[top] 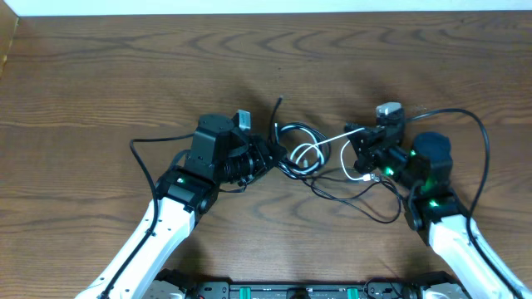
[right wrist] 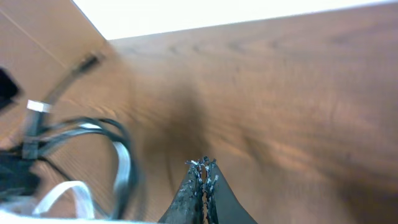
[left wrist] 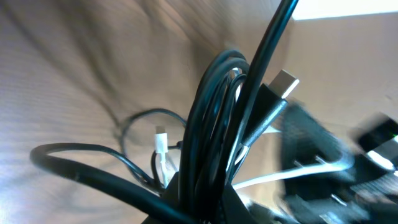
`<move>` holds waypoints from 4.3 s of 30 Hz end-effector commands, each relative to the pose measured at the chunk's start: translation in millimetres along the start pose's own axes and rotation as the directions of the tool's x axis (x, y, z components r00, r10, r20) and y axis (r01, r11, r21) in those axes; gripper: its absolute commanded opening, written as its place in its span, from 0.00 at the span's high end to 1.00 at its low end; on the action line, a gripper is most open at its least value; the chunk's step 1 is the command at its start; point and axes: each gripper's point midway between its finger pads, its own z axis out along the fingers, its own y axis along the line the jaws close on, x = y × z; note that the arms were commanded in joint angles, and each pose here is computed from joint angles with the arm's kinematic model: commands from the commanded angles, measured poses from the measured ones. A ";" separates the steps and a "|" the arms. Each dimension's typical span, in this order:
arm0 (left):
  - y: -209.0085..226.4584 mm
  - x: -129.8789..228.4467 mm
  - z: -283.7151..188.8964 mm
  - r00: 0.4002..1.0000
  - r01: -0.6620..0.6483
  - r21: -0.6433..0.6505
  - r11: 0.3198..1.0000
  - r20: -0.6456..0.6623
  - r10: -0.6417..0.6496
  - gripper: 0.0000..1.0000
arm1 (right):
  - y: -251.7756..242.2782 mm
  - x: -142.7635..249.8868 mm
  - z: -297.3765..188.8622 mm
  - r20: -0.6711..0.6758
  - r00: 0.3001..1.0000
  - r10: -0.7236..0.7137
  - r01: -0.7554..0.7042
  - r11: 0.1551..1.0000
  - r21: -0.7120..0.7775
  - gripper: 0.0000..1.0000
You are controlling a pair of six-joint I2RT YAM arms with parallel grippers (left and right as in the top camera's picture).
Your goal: Untangle cables
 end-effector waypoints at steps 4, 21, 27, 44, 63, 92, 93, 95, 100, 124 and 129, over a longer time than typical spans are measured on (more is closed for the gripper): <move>3.1 -17.6 -2.5 0.988 -0.121 -0.056 0.991 0.093 0.126 0.92 | 20.6 -41.4 -19.5 0.125 0.992 -0.022 0.026 0.999 -0.030 0.99; -16.7 44.2 15.6 0.933 -0.351 0.021 0.936 -0.080 0.352 0.92 | 20.5 -52.1 -10.8 0.178 0.984 -0.008 0.014 0.999 -0.033 0.99; -20.5 60.3 19.1 0.920 -0.374 0.039 0.927 -0.116 0.376 0.92 | 12.2 -30.8 12.4 0.122 0.993 0.006 -0.003 1.000 -0.025 0.96; -0.7 46.5 32.7 0.994 0.095 -0.095 0.991 -0.040 -0.099 0.92 | -10.3 10.7 29.0 -0.016 0.984 0.180 -0.179 0.984 0.016 0.11; 9.3 -2.5 51.4 0.824 0.566 -0.026 0.824 0.060 -0.564 0.92 | 21.8 62.2 -24.5 -0.265 0.744 0.613 -0.606 0.787 0.119 0.45; 1.0 15.6 51.6 0.742 0.666 -0.052 0.744 -0.046 -0.668 0.92 | 12.6 77.3 -3.2 -0.225 0.670 0.707 -0.672 0.707 0.220 0.67; 0.8 15.4 51.6 0.743 0.666 -0.051 0.744 -0.046 -0.668 0.92 | 12.7 79.7 -2.5 -0.231 0.665 0.711 -0.674 0.704 0.224 0.69; -1.4 15.6 51.6 0.745 0.664 -0.045 0.747 -0.054 -0.665 0.92 | 13.6 85.3 -0.6 -0.245 0.655 0.715 -0.675 0.699 0.235 0.70; -12.3 15.1 51.4 0.758 0.648 -0.013 0.762 -0.088 -0.646 0.92 | 16.6 98.2 5.6 -0.277 0.637 0.719 -0.673 0.694 0.255 0.70; -16.8 27.1 49.8 0.854 0.500 -0.008 0.866 -0.162 -0.495 0.92 | 23.5 26.1 26.4 -0.087 0.898 0.431 -0.432 0.902 0.007 0.99; -13.4 28.8 49.8 0.886 0.439 -0.010 0.899 -0.163 -0.434 0.92 | 22.1 1.2 20.4 -0.037 0.918 0.395 -0.397 0.914 -0.082 0.99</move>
